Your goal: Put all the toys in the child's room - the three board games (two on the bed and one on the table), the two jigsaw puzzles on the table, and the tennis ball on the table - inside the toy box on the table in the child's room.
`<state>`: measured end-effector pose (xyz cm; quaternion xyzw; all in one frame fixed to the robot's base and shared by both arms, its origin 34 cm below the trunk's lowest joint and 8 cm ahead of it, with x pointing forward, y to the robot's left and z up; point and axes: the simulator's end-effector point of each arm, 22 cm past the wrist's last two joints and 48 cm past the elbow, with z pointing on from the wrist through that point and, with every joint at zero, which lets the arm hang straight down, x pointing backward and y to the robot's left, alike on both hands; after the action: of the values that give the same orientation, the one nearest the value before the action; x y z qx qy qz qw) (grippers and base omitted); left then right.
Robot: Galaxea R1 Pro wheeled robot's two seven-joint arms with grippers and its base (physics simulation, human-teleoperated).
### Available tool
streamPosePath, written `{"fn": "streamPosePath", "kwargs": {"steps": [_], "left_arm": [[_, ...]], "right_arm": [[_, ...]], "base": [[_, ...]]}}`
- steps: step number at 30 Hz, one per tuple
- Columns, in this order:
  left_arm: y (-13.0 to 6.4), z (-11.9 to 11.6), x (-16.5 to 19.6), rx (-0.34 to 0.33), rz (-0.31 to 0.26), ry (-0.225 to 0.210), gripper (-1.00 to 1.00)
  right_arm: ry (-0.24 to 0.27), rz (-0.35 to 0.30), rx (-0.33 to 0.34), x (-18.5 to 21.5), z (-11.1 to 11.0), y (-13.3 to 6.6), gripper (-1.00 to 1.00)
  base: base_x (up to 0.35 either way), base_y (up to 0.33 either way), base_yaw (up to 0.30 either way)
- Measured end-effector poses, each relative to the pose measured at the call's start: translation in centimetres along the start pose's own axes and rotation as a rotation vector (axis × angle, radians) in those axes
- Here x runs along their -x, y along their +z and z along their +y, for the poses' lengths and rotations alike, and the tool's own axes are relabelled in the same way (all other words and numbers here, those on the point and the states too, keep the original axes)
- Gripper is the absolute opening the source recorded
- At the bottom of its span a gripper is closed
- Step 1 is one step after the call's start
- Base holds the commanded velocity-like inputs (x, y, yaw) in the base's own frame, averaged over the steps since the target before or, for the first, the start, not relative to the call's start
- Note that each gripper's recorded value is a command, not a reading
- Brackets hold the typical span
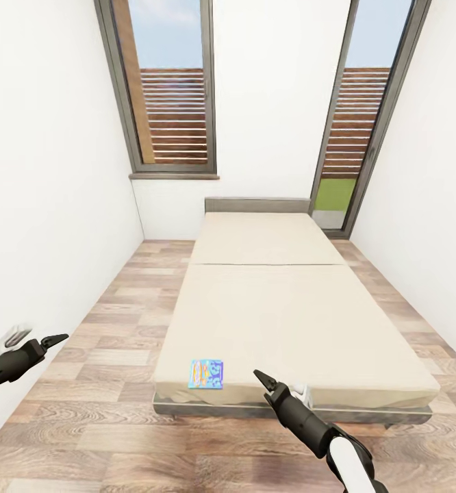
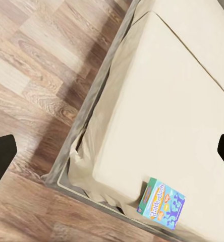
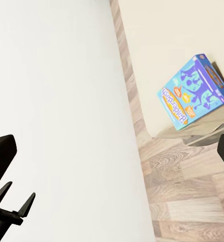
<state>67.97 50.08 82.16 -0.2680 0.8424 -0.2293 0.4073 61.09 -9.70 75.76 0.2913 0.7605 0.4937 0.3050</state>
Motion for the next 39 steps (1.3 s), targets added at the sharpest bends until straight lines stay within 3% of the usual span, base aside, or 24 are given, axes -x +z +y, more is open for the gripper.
{"fn": "streamPosePath", "kwargs": {"steps": [10,20,33,39], "left_arm": [[0.0,0.0,0.0,0.000,0.001,0.000,1.00],[0.9,1.1,-1.0,0.000,0.001,0.000,1.00],[2.1,2.5,-2.4,0.000,0.000,0.000,1.00],[2.6,3.2,-3.1,0.000,0.000,0.000,1.00]], "right_arm": [[-0.001,-0.001,-0.001,0.0,0.0,0.0,1.00],[0.001,-0.003,-0.005,-0.3,-1.8,0.5,1.00],[0.056,0.025,-0.071,-3.2,-7.5,1.6,1.00],[0.079,-0.003,-0.117,-3.9,-10.9,2.0,1.00]], "base": [[0.000,0.000,0.000],[0.000,0.000,0.000],[0.000,0.000,0.000],[0.000,0.000,0.000]]}}
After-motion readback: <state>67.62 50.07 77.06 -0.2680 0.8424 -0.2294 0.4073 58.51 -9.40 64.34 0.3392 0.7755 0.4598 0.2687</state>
